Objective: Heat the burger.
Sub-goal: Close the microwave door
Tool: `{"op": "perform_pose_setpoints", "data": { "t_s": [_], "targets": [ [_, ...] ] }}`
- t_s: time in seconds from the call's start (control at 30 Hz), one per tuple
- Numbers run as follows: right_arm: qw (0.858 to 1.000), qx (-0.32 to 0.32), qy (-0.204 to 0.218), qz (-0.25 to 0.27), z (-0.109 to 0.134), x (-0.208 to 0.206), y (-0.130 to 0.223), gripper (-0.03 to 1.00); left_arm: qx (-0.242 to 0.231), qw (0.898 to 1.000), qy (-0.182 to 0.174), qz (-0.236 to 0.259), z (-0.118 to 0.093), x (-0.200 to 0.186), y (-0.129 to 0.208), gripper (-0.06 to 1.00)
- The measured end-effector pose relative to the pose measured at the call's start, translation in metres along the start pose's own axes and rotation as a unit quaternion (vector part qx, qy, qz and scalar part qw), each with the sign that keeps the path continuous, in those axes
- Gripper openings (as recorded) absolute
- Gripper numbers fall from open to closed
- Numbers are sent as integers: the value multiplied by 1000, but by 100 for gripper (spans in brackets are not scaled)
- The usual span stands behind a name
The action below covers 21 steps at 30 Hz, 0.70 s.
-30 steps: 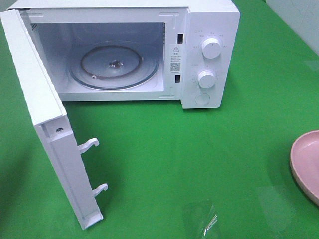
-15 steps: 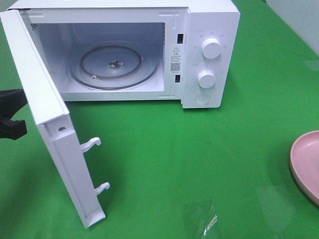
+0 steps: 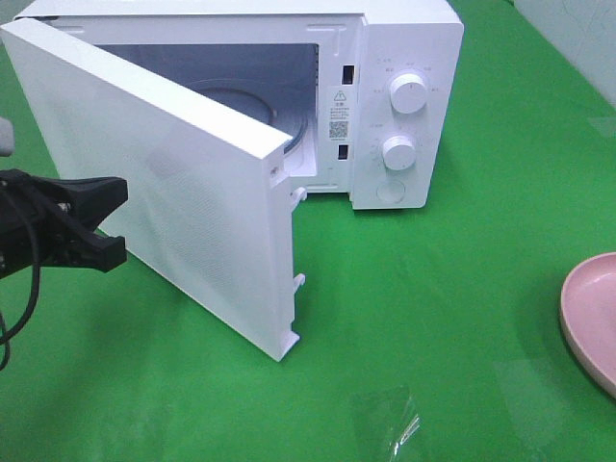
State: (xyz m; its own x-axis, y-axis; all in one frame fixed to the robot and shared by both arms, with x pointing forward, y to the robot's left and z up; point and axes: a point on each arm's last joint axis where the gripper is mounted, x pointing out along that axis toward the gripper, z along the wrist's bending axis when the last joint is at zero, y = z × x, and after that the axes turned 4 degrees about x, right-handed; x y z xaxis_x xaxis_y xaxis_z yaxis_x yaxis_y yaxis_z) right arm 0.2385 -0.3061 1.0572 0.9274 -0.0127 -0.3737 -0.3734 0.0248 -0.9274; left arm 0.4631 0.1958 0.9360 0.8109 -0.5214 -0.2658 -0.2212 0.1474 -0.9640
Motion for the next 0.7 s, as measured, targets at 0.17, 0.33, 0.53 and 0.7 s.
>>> {"op": "perform_pose_setpoints", "data": {
  "t_s": [0.17,0.33,0.53,0.7],
  "targets": [
    [1000,0,0,0,0,0,0,76,-15,1000,-9,-10,-5,13,-6,0],
    [1000,0,0,0,0,0,0,76,-8,1000,-4,-20,-16,35,-12,0],
    [1000,0,0,0,0,0,0,76,-4,1000,8,-26,-26,54,-16,0],
    [1000,0,0,0,0,0,0,76,-8,999,10,-31,-35,77,-24,0]
  ]
}}
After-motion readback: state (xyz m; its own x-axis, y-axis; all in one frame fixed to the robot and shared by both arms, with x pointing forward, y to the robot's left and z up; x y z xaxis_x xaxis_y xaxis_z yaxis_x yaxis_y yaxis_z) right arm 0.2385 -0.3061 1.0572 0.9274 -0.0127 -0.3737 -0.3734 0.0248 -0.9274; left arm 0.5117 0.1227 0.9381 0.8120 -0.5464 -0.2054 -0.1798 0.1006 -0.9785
